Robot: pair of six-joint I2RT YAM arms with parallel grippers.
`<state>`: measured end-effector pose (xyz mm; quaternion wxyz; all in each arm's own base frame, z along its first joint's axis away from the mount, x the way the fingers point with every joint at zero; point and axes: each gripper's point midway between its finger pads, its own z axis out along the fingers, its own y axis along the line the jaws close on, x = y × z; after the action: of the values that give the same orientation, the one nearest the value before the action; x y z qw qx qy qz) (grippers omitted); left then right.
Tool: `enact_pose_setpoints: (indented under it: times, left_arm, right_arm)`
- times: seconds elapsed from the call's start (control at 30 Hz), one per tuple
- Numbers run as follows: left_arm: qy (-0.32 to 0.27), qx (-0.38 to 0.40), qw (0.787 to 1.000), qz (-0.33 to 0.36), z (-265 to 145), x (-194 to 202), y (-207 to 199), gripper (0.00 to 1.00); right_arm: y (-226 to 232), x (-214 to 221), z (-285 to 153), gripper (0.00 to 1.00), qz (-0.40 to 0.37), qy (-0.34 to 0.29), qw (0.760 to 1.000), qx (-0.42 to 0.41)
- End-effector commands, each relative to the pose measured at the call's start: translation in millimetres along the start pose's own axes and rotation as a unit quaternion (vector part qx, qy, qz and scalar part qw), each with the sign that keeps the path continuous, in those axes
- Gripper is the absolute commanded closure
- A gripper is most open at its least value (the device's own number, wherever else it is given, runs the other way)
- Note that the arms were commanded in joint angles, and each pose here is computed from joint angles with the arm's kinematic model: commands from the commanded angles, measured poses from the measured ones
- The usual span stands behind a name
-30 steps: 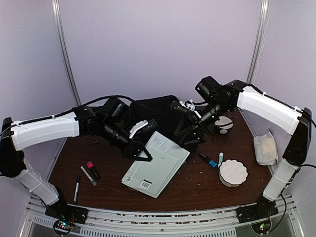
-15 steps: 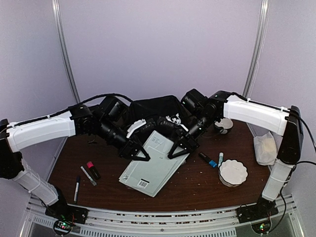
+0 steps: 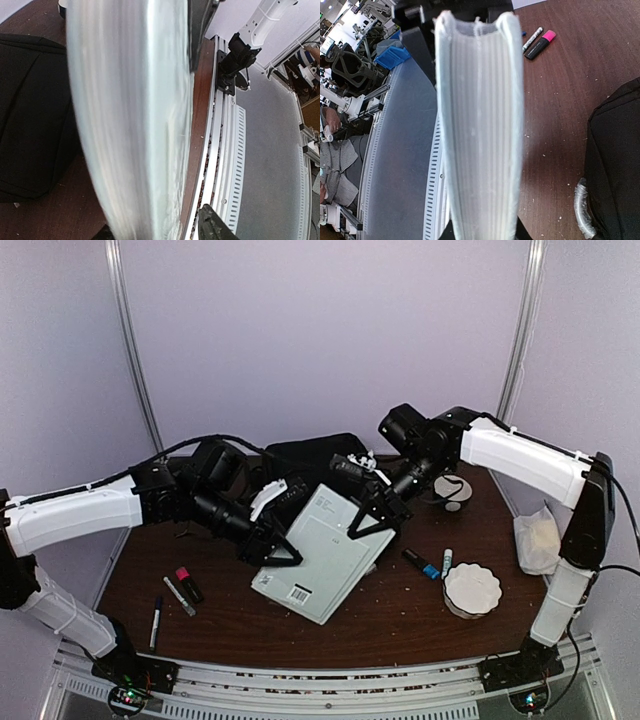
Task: Pack the student bag
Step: Pass from the left arm to the right
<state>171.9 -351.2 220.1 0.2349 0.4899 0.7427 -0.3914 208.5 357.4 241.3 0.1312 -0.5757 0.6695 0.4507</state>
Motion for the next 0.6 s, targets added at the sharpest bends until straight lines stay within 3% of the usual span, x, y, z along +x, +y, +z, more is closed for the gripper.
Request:
enact_pose_setpoints:
  times: [0.0, 0.13, 0.4, 0.57]
  left_arm:
    - [0.002, 0.010, 1.000, 0.002, 8, 9, 1, 0.54]
    - [0.012, 0.010, 1.000, 0.001, 12, 17, 4, 0.57]
    - [0.021, 0.033, 0.999, 0.000, 19, 22, 1, 0.77]
    - [0.015, 0.022, 1.000, -0.001, 20, 21, 5, 0.61]
  right_arm:
    - [16, -27, -28, 1.00, -0.037, -0.044, 0.998, -0.011]
    - [19, -28, -34, 1.00, -0.038, -0.048, 0.998, -0.014]
    - [19, -29, -37, 1.00, -0.035, -0.055, 0.998, -0.022]
    - [23, -32, -40, 1.00, -0.035, -0.064, 0.997, -0.034]
